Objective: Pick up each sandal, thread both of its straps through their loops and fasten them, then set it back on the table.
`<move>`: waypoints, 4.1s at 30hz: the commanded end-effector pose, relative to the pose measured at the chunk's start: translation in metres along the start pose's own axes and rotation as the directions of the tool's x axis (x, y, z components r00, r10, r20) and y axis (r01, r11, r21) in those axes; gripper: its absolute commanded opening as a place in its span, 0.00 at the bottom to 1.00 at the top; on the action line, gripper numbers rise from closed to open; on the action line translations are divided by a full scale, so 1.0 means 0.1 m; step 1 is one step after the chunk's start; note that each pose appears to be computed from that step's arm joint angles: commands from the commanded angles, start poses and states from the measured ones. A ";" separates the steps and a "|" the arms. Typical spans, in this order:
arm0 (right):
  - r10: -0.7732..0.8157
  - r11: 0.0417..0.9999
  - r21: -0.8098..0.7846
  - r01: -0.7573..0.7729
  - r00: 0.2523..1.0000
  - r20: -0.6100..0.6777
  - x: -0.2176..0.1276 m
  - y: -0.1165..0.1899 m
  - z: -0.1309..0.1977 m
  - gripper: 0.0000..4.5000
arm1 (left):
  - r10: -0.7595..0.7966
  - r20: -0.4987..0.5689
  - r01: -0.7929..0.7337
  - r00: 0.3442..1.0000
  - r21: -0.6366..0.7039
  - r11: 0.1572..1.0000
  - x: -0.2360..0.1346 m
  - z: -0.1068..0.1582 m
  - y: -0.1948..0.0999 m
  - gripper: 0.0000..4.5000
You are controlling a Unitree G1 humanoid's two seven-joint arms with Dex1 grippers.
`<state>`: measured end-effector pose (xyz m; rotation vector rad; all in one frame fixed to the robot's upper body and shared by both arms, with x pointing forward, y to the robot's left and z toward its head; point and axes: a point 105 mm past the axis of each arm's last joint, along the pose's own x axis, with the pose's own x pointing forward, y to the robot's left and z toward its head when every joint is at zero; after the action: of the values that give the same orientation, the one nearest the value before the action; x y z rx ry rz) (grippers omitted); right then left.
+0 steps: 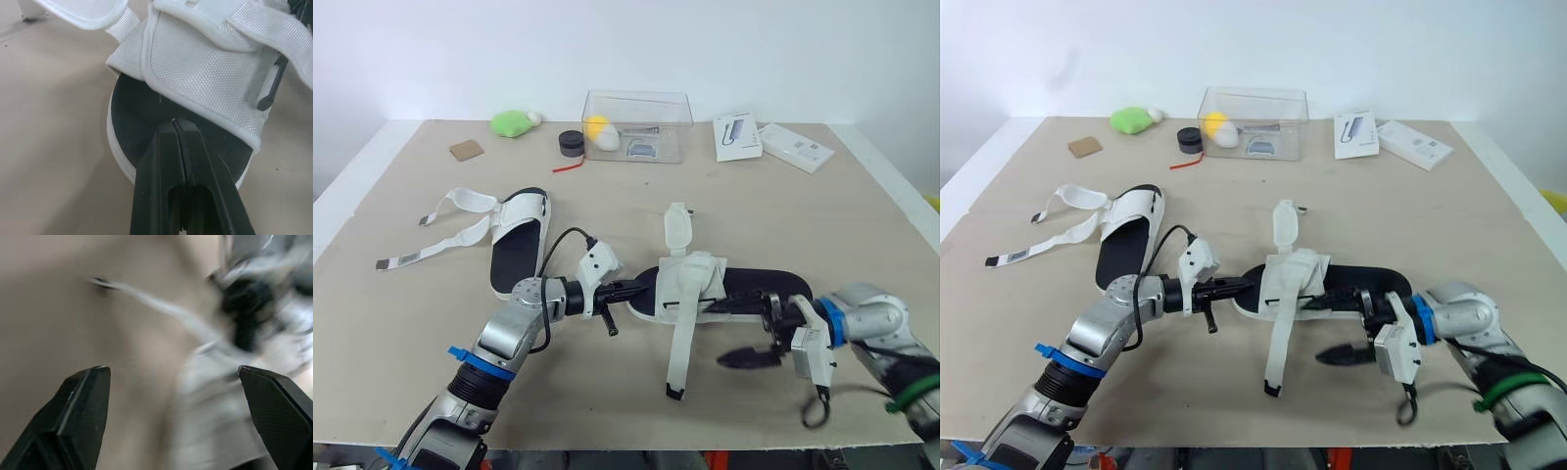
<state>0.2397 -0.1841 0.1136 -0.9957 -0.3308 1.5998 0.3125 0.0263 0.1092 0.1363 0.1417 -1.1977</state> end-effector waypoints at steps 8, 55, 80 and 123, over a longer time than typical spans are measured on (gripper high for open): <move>-0.063 0.440 0.898 0.027 0.998 0.001 0.01 -0.09 0.31 0.98 | -0.006 -0.012 0.006 1.000 -0.015 1.000 0.01 -0.06 -0.03 0.00; -0.106 -0.344 0.932 0.116 0.981 -0.161 -0.16 -1.21 0.02 0.01 | 0.018 0.016 -0.018 1.000 -0.031 0.999 0.07 -0.06 -0.04 0.00; 0.113 -0.300 0.933 0.202 0.978 -0.175 -0.17 -0.88 0.06 0.01 | 0.018 0.010 -0.017 1.000 -0.028 0.999 0.07 -0.08 -0.07 0.00; 0.021 0.003 0.999 -0.036 0.999 0.036 -0.50 -0.68 0.58 0.96 | 0.009 0.009 -0.009 1.000 -0.031 0.999 0.10 -0.10 -0.08 0.00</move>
<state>0.2587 -0.1943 0.2058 0.2283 0.8802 1.2491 0.3097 0.0157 0.1084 0.0967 0.1093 -1.1892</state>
